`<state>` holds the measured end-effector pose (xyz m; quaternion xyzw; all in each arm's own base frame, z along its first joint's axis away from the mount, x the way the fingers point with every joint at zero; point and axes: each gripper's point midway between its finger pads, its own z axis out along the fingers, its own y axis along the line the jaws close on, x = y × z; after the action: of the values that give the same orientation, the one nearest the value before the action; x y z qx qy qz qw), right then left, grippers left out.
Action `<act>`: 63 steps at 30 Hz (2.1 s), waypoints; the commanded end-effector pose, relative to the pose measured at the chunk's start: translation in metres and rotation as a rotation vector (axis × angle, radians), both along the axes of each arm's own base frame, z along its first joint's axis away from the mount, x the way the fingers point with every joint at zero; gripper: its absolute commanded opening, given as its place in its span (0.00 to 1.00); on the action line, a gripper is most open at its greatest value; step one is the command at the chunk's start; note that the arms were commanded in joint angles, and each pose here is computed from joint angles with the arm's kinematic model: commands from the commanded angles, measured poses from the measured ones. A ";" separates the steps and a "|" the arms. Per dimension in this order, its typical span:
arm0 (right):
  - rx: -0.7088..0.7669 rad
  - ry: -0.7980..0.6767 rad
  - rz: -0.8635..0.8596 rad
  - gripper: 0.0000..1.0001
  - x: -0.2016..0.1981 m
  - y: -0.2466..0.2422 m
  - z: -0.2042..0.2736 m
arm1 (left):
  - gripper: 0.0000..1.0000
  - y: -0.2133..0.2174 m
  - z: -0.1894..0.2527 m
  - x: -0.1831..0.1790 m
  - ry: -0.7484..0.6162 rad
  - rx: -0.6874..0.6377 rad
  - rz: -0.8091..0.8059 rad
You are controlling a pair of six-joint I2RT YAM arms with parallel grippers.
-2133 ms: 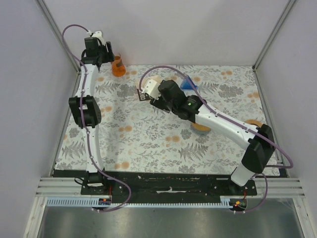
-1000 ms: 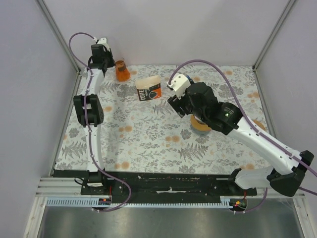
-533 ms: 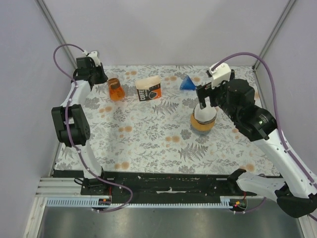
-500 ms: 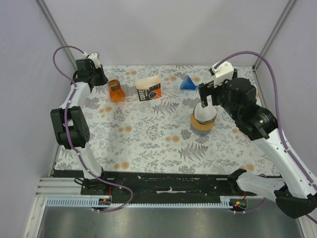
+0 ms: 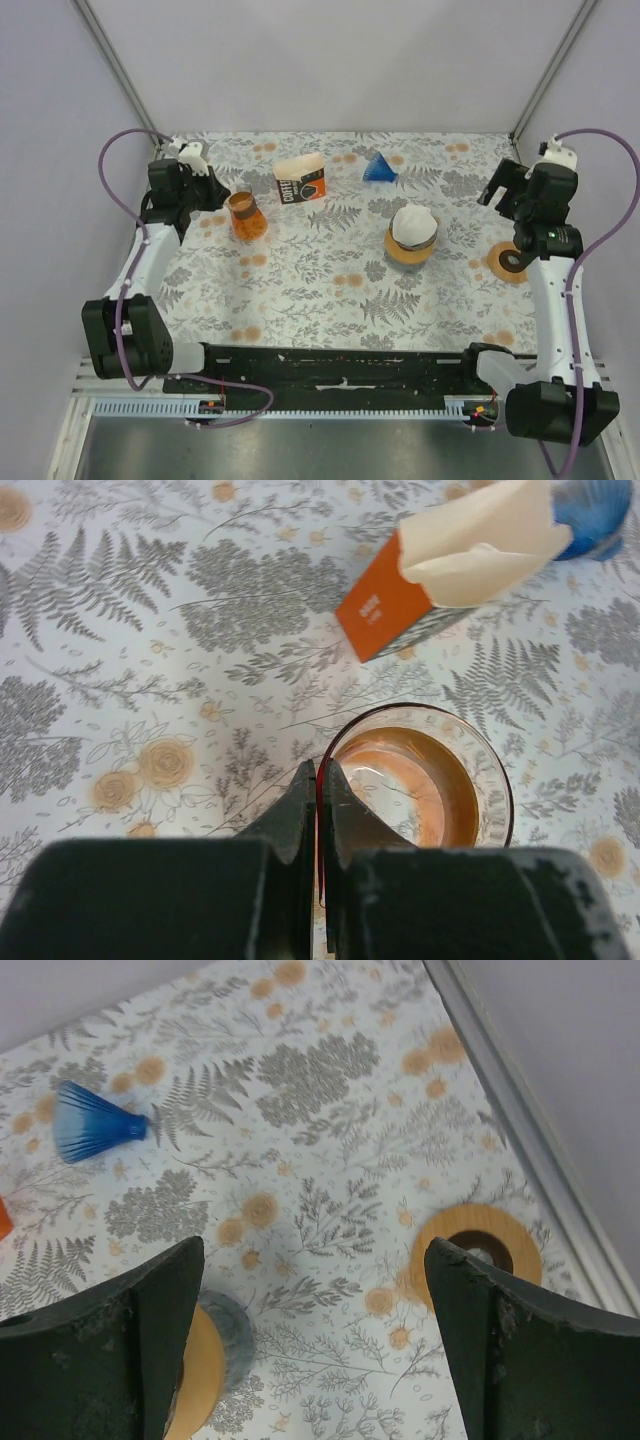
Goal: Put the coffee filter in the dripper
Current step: Place the coffee server at the center of the board, then pick up the dripper holder from the center of the board.
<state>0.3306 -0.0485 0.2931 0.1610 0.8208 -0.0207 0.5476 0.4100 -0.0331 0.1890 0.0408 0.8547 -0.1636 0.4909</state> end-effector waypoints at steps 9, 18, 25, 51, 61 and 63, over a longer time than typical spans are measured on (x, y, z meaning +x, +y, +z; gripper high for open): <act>0.385 0.039 -0.522 0.98 -0.046 -0.081 -0.115 | 0.02 -0.140 0.016 -0.031 -0.246 0.065 -0.495; 0.346 0.206 -0.800 0.90 -0.085 -0.115 -0.186 | 0.02 -0.193 0.000 -0.041 -0.314 0.066 -0.629; 0.371 0.257 -0.745 0.81 -0.072 -0.121 -0.211 | 0.02 -0.200 -0.017 -0.048 -0.330 0.072 -0.681; 0.427 0.400 -0.748 0.62 -0.057 -0.140 -0.273 | 0.49 -0.191 0.043 -0.050 -0.247 0.020 -0.719; 0.423 0.330 -0.500 0.00 -0.036 -0.120 -0.258 | 0.49 -0.188 0.063 -0.057 -0.178 0.001 -0.714; 0.394 0.300 -0.489 0.00 -0.035 -0.122 -0.245 | 0.49 -0.186 0.069 -0.062 -0.138 0.009 -0.721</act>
<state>0.2776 -0.1780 0.0226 0.5087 0.8052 -0.0476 0.3010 0.3575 -0.2209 0.2235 0.3501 0.7512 -0.3115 0.4649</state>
